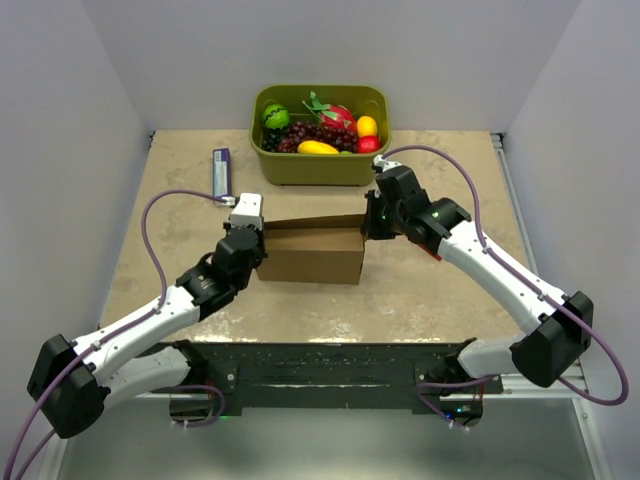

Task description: Fold the paper box

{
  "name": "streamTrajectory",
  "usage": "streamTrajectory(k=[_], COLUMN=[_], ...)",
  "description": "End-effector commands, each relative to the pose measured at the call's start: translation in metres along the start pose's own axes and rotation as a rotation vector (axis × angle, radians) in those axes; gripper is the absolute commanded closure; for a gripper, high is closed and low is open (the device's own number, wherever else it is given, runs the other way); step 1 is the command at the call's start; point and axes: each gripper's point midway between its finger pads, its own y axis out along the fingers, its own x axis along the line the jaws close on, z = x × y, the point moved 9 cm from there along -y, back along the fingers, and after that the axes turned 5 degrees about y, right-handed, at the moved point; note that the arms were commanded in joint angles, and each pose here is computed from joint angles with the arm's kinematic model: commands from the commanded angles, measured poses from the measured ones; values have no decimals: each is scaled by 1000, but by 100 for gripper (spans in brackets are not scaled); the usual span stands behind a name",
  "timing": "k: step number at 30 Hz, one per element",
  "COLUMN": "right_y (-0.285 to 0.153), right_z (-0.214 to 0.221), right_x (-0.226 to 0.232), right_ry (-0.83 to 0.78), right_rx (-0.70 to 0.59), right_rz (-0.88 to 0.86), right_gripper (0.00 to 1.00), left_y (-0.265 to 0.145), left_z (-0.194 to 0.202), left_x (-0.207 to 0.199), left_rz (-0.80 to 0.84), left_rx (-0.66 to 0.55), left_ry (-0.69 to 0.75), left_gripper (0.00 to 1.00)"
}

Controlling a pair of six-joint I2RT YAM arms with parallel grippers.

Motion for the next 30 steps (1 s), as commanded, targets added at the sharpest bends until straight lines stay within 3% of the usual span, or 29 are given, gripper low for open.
streamTrajectory(k=[1,30], right_y=[-20,-40], right_z=[-15,-30], right_x=[54,65], right_ry=[40,99], right_rx=[-18,-117], right_rz=[-328,-400], right_gripper=[100,100], left_y=[-4,-4], left_z=[31,30], left_x=[-17,-18], left_rz=[153,157], left_rx=[152,153], left_ry=[92,99], left_gripper=[92,92])
